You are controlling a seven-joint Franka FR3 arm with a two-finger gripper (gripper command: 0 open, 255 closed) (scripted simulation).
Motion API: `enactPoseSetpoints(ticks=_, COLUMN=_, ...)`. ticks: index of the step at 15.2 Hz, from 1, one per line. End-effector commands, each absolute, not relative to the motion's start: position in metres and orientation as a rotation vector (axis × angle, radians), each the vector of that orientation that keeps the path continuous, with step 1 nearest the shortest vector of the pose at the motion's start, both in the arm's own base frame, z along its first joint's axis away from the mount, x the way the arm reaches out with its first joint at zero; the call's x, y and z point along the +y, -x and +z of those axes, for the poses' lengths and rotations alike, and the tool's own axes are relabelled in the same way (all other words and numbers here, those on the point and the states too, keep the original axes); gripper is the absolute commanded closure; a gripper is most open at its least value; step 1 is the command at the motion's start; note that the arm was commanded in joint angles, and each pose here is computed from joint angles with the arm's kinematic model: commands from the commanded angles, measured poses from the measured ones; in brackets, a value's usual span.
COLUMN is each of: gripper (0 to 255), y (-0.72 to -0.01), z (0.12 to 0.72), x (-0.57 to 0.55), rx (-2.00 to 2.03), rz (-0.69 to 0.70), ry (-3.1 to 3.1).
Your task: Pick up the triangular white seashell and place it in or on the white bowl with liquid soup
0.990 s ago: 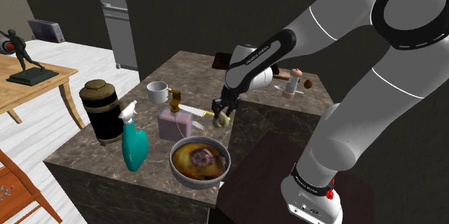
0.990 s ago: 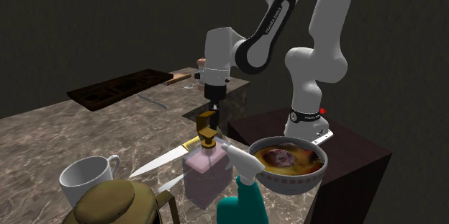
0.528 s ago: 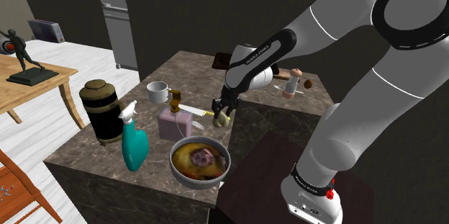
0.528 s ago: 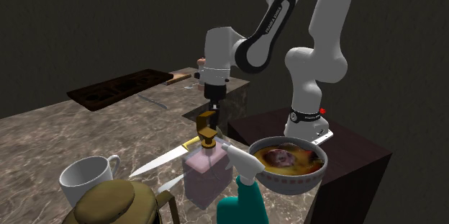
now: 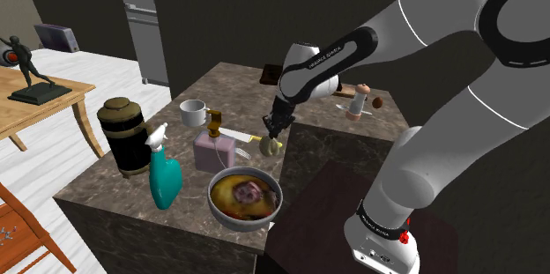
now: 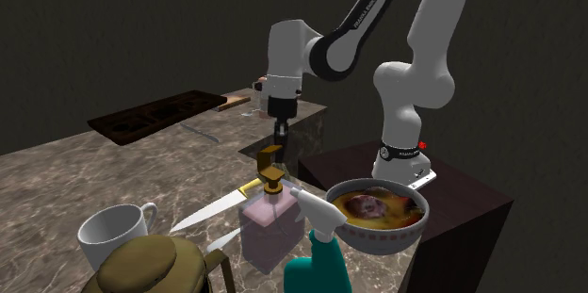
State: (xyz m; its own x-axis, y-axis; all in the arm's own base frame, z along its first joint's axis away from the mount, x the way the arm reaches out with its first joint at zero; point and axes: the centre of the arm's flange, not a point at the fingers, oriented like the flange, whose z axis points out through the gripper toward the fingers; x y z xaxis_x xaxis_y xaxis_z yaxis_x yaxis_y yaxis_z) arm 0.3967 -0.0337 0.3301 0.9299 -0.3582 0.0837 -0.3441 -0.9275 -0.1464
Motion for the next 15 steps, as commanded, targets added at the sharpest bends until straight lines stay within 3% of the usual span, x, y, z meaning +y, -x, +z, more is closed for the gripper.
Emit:
enactPoseSetpoints(ticks=1, gripper=255, y=-0.396, z=0.339, x=-0.035, rx=0.541, rz=-0.160, ry=2.959)
enactPoseSetpoints(ticks=4, gripper=255, y=-0.397, z=0.345, x=-0.034, rx=0.541, rz=-0.161, ry=2.959)
enactPoseSetpoints(ticks=5, gripper=0, y=-0.397, z=0.345, x=-0.034, rx=0.541, rz=-0.161, ry=2.959)
enactPoseSetpoints(ticks=6, gripper=0, y=-0.431, z=0.333, x=-0.078, rx=0.914, rz=0.229, ry=2.690)
enactPoseSetpoints(ticks=7, gripper=0, y=-0.419, z=0.345, x=-0.056, rx=0.686, rz=-0.083, ry=2.896)
enactPoseSetpoints(ticks=8, gripper=0, y=-0.419, z=0.345, x=-0.056, rx=0.686, rz=-0.083, ry=2.896)
enactPoseSetpoints(ticks=9, gripper=0, y=-0.445, z=0.320, x=-0.104, rx=1.092, rz=0.404, ry=2.522)
enactPoseSetpoints(ticks=10, gripper=0, y=-0.438, z=0.342, x=-0.084, rx=0.857, rz=0.001, ry=2.812)
enactPoseSetpoints(ticks=11, gripper=0, y=-0.438, z=0.342, x=-0.084, rx=0.857, rz=0.001, ry=2.812)
enactPoseSetpoints(ticks=13, gripper=0, y=-0.448, z=0.313, x=-0.116, rx=1.162, rz=0.472, ry=2.445)
enactPoseSetpoints(ticks=14, gripper=0, y=-0.448, z=0.304, x=-0.122, rx=1.222, rz=0.575, ry=2.344)
enactPoseSetpoints(ticks=15, gripper=0, y=-0.447, z=0.300, x=-0.119, rx=1.222, rz=0.575, ry=2.344)
